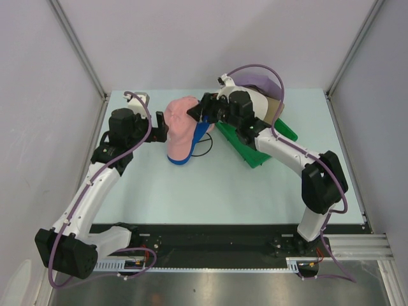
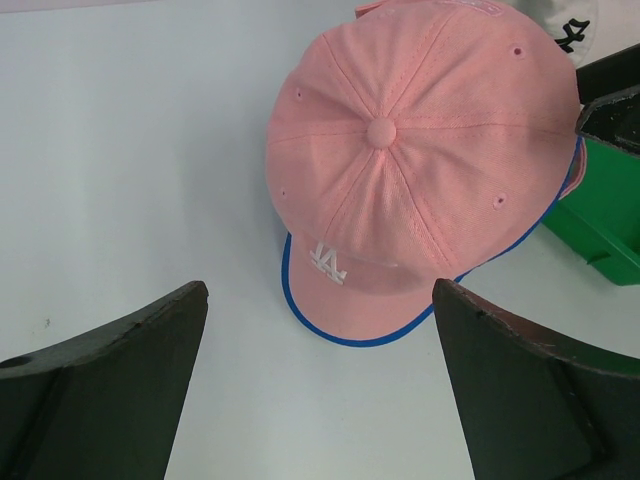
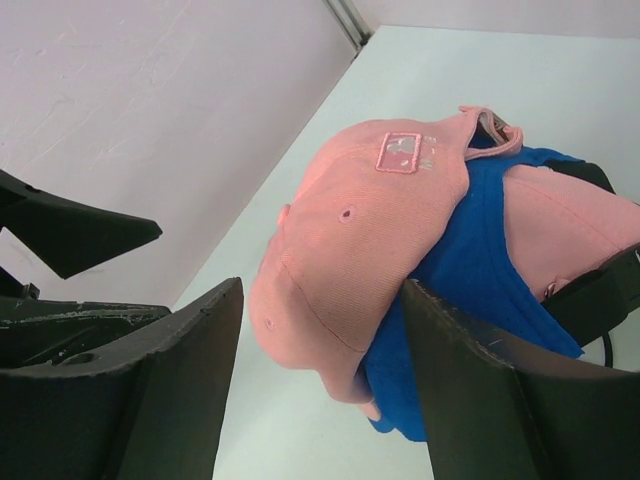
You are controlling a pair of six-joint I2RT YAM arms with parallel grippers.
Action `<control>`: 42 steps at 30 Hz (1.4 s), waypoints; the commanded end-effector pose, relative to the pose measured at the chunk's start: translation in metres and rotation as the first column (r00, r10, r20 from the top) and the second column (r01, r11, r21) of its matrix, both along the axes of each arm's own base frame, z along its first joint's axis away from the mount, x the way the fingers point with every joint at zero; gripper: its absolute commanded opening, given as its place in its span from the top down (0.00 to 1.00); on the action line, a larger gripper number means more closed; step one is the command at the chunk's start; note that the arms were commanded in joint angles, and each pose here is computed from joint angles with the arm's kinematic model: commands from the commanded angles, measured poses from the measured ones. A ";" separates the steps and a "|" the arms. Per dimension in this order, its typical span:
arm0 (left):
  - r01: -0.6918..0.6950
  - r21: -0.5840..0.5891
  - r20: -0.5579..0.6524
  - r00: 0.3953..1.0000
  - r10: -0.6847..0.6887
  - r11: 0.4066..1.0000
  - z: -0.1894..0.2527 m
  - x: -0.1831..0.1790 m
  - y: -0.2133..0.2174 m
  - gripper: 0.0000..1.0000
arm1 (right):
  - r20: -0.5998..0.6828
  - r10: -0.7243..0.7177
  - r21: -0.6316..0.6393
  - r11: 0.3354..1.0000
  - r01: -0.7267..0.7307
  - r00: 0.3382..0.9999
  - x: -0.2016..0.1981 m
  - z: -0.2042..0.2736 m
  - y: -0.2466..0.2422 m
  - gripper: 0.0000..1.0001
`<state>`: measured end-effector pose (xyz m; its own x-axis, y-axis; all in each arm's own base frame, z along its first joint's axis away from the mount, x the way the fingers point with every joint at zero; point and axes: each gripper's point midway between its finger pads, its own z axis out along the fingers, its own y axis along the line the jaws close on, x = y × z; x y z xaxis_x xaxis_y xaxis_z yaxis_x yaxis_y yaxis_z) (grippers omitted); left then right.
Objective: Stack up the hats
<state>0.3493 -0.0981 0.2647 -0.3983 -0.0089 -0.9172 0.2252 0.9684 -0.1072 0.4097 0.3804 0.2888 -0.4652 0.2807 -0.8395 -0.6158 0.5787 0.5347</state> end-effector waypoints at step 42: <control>0.151 -0.022 0.232 0.962 -0.141 0.988 0.053 -0.034 -0.012 0.00 | 0.145 0.211 0.251 0.937 -0.243 0.967 -0.053 0.091 0.075 1.00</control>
<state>0.3249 -0.1081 0.3000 -0.2760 -0.0229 -0.9609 0.3299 0.9367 -0.1171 0.3802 0.4393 0.3120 -0.5161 0.3153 -0.7964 -0.6865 0.4037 0.6047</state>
